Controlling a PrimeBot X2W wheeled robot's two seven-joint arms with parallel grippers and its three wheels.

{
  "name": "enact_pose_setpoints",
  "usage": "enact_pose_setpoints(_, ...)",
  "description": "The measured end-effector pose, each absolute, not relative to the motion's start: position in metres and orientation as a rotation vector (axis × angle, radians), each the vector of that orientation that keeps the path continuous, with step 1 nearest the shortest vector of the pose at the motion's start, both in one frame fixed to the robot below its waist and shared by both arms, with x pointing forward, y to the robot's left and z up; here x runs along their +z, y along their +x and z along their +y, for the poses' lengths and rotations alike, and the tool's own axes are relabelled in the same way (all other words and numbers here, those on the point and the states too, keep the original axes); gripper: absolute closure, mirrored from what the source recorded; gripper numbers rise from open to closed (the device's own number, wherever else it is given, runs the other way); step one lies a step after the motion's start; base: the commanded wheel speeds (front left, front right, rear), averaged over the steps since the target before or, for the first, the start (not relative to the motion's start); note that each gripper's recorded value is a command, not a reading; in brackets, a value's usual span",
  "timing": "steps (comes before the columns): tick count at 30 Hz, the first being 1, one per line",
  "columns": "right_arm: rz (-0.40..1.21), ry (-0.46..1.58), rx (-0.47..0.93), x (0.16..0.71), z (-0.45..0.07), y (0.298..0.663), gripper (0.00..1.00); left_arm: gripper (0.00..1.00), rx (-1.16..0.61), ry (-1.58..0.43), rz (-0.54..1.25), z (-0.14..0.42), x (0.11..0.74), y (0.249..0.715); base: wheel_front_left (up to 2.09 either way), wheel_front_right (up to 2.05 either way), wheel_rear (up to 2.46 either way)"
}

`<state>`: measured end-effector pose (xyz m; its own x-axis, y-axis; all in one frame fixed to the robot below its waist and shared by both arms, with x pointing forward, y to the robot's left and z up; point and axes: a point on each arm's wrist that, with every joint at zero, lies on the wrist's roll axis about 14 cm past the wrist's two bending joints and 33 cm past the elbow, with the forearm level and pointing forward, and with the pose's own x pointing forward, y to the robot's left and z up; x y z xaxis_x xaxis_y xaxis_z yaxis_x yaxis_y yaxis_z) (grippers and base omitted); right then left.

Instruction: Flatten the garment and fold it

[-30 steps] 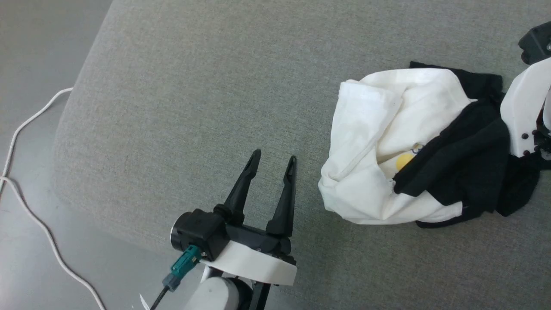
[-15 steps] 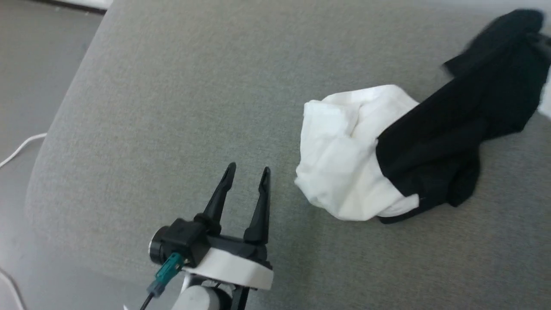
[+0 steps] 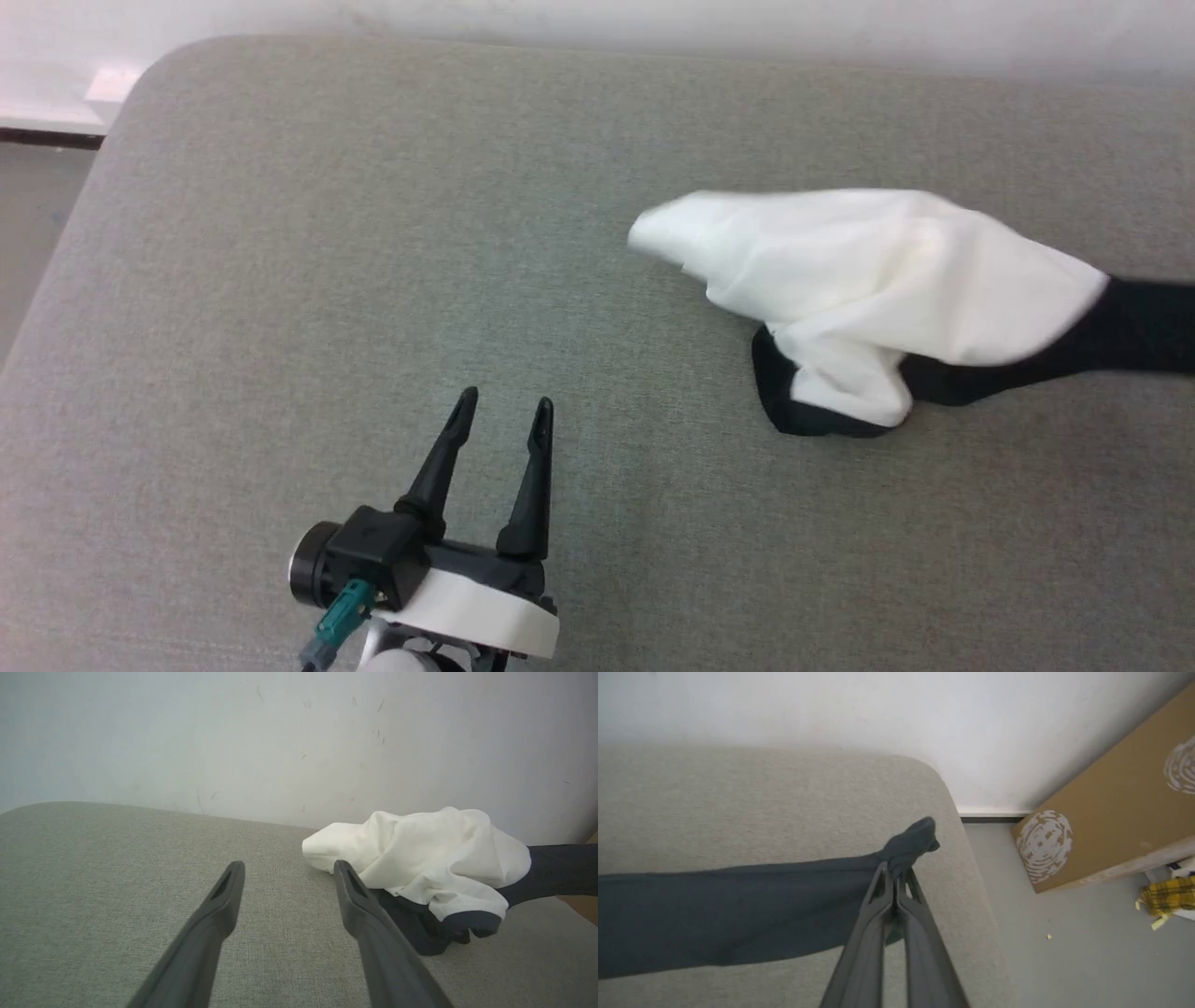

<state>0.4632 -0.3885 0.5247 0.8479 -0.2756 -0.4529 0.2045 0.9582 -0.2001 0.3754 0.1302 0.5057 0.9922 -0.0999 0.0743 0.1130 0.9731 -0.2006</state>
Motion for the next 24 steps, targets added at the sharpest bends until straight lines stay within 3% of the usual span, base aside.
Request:
enact_pose_setpoints(4, 0.621, -0.146, -0.347, 0.481, -0.419, 0.421, 1.0, 0.0, -0.136, -0.209, -0.053, 0.123, 0.502, 0.376, 0.0, 0.0, 0.0)
enact_pose_setpoints(11, 0.745, -0.022, -0.298, 0.41, -0.381, 0.395, 1.0, 0.0, -0.144, -0.197, -0.04, 0.123, 0.5, 0.375, 0.0, 0.0, 0.0)
enact_pose_setpoints(12, 0.748, -0.019, -0.291, 0.407, -0.378, 0.394, 0.84, 0.0, -0.146, -0.194, -0.038, 0.123, 0.5, 0.375, 0.0, 0.0, 0.0)
enact_pose_setpoints(13, 0.746, -0.019, -0.284, 0.405, -0.375, 0.394, 0.53, 0.0, -0.147, -0.191, -0.039, 0.124, 0.5, 0.374, 0.0, 0.0, 0.0)
enact_pose_setpoints(14, 0.741, -0.02, -0.278, 0.405, -0.373, 0.395, 0.0, 0.0, -0.148, -0.19, -0.041, 0.123, 0.501, 0.374, 0.0, 0.0, 0.0)
enact_pose_setpoints(18, 0.683, -0.033, -0.212, 0.419, -0.356, 0.412, 0.0, 0.0, -0.152, -0.191, -0.053, 0.123, 0.505, 0.373, 0.0, 0.0, 0.0)
enact_pose_setpoints(24, 0.459, -0.038, -0.047, 0.496, -0.311, 0.463, 0.0, 0.0, -0.154, -0.195, -0.071, 0.122, 0.511, 0.372, 0.0, 0.0, 0.0)
